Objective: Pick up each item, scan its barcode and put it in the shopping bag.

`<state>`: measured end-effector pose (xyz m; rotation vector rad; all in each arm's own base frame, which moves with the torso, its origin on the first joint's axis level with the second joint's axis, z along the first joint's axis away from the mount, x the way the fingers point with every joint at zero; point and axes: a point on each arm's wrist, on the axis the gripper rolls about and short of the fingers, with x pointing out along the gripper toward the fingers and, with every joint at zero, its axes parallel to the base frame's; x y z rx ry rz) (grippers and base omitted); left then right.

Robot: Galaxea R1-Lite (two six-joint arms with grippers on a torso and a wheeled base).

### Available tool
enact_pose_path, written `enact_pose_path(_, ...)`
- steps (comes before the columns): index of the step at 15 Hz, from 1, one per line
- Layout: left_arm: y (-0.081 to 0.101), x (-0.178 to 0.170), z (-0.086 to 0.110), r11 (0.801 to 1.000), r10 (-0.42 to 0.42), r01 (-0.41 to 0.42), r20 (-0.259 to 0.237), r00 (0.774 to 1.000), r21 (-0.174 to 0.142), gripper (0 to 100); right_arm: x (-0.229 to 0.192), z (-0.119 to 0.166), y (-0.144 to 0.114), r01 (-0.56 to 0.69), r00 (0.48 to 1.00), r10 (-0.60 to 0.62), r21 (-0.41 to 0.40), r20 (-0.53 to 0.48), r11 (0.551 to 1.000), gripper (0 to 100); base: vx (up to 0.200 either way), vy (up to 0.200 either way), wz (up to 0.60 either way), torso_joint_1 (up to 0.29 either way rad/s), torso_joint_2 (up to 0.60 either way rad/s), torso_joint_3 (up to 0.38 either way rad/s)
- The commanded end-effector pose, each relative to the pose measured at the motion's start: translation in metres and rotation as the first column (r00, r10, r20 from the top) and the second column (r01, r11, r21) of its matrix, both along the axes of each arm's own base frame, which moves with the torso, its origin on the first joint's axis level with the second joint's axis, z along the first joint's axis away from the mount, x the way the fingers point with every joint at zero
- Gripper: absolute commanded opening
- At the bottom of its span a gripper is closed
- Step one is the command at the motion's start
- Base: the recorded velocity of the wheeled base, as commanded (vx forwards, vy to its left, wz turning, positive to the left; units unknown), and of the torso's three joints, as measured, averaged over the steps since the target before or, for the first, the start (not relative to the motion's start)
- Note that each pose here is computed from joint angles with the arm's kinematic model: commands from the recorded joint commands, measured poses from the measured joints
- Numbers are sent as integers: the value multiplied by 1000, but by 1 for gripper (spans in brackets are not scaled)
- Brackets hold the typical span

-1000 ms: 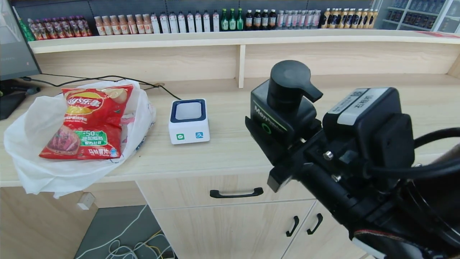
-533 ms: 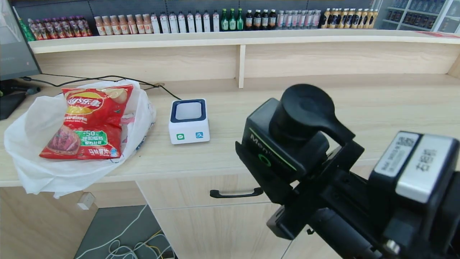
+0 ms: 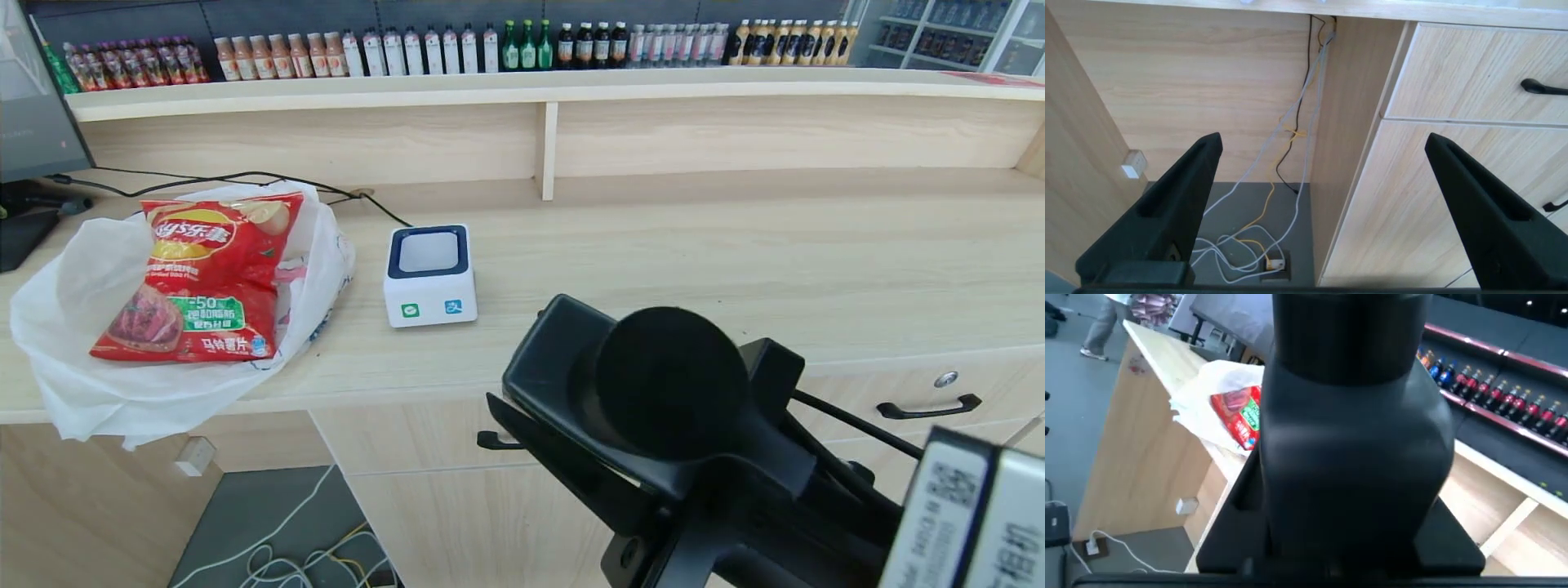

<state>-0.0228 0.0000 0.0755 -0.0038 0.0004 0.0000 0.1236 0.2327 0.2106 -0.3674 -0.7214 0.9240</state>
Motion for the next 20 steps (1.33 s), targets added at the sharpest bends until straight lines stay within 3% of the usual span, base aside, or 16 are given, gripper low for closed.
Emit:
enact_pose_path(1,0,0,0,1000,0,0,0,1000,-1,100,1,-2,2,-4,1000,4,-13,8,1000,0,0,0,0,0,0,0)
enact_pose_path(5,0,0,0,1000,2,-2,0,1000,-1,100,-5,1,-1,-122,985,127,-56,115,991,0,0,0,0,0,0,0)
enact_pose_path(6,0,0,0,1000,2,-2,0,1000,-1,100,-5,1,-1,-122,985,127,-56,115,991,0,0,0,0,0,0,0)
enact_pose_path(7,0,0,0,1000,2,-2,0,1000,-1,100,-4,-3,3,-90,964,118,-123,240,988,0,0,0,0,0,0,0)
enact_pose_path(10,0,0,0,1000,2,-2,0,1000,-1,100,-3,-6,4,-65,941,114,-160,320,985,0,0,0,0,0,0,0)
enact_pose_path(14,0,0,0,1000,2,-2,0,1000,-1,100,-6,-5,5,-75,855,172,-213,490,974,0,0,0,0,0,0,0)
enact_pose_path(20,0,0,0,1000,-2,2,0,1000,-1,100,-2,14,13,-1,697,123,-170,706,985,0,0,0,0,0,0,0)
